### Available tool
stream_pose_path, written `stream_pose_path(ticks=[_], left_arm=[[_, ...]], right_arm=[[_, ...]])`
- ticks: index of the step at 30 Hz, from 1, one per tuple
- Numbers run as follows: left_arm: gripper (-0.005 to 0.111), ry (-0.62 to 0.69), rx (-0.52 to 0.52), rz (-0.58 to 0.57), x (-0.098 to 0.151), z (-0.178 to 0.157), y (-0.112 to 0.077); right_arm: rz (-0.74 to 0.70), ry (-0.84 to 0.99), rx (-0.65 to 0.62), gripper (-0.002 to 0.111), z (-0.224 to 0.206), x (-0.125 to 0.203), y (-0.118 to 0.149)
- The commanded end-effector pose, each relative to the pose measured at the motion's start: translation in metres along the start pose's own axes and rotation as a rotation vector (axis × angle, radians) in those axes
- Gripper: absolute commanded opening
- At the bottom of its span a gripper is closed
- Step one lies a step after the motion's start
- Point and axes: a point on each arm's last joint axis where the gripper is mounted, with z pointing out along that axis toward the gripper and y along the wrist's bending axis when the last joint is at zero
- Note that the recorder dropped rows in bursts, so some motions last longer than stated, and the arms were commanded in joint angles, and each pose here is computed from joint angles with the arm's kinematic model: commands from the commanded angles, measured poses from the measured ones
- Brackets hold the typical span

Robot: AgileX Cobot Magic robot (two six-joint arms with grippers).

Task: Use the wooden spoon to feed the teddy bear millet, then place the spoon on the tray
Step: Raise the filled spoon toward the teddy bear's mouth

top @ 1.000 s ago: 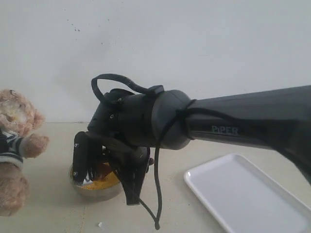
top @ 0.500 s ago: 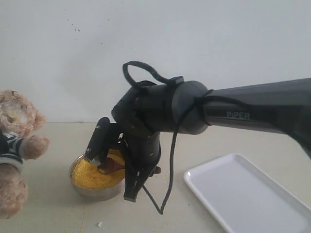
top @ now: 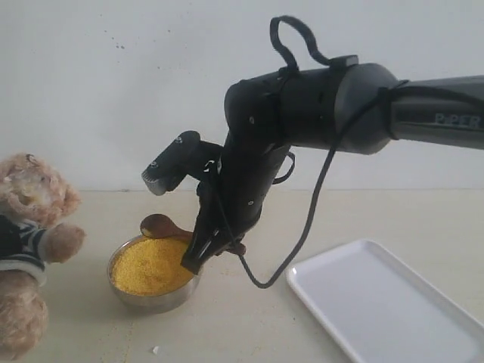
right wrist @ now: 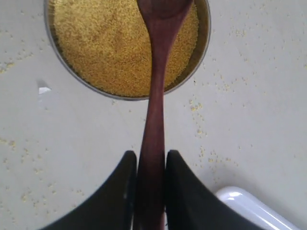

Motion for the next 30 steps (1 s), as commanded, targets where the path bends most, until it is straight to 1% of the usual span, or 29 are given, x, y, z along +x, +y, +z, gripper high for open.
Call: stream_pose_path(ticks=[1, 3, 5, 6, 8, 11, 13, 15, 16, 18, 19, 22, 24, 27, 28, 30], left_arm=[[0.004, 0.031, 0.122, -0.063, 0.010, -0.001, -0.009], [0.004, 0.054, 0.193, -0.082, 0.017, -0.002, -0.014], [0.004, 0.093, 0.255, -0.079, 0.027, -0.004, -0.019], [0.004, 0.110, 0.265, -0.088, 0.031, -0.004, -0.019], [0.004, 0.151, 0.269, -0.153, 0.043, -0.006, -0.018], [0.004, 0.227, 0.252, -0.234, 0.063, -0.009, -0.015], [0.004, 0.270, 0.242, -0.306, 0.075, -0.011, -0.014], [0.004, 0.301, 0.269, -0.370, 0.083, -0.014, -0.016], [0.004, 0.318, 0.301, -0.397, 0.086, -0.016, -0.019], [0.004, 0.345, 0.399, -0.424, 0.086, -0.019, -0.028], [0.004, 0.362, 0.480, -0.428, 0.086, -0.023, -0.034], [0.004, 0.353, 0.608, -0.464, 0.081, -0.028, -0.044], [0.004, 0.330, 0.598, -0.445, 0.080, -0.027, -0.043], [0.004, 0.317, 0.472, -0.392, 0.086, -0.022, -0.033], [0.004, 0.320, 0.421, -0.396, 0.089, -0.020, -0.028], [0.004, 0.308, 0.384, -0.454, 0.091, -0.018, -0.025]], right_arm=[[0.000, 0.017, -0.032, 0.000, -0.020, 0.003, 0.000], [-0.001, 0.045, -0.044, 0.000, -0.027, 0.006, 0.000], [0.009, 0.063, -0.049, 0.000, -0.033, 0.010, -0.004], [0.016, 0.064, -0.046, 0.000, -0.038, 0.012, -0.007], [0.035, 0.068, -0.046, 0.000, -0.044, 0.016, -0.012], [0.055, 0.071, -0.049, 0.000, -0.056, 0.020, -0.016], [0.047, 0.068, -0.048, 0.000, -0.064, 0.021, -0.016], [0.019, 0.055, -0.058, 0.000, -0.070, 0.020, -0.014], [0.011, 0.036, -0.072, 0.000, -0.075, 0.019, -0.013], [-0.009, 0.008, -0.084, 0.000, -0.083, 0.018, -0.010], [-0.022, -0.006, -0.089, 0.000, -0.086, 0.017, -0.008], [-0.054, -0.058, -0.107, 0.000, -0.094, 0.012, -0.003], [-0.076, -0.087, -0.120, 0.000, -0.095, 0.007, 0.003], [-0.148, -0.105, -0.128, 0.000, -0.095, 0.001, 0.014], [-0.177, -0.104, -0.127, 0.000, -0.095, -0.001, 0.019], [-0.231, -0.105, -0.104, 0.000, -0.095, -0.005, 0.026]])
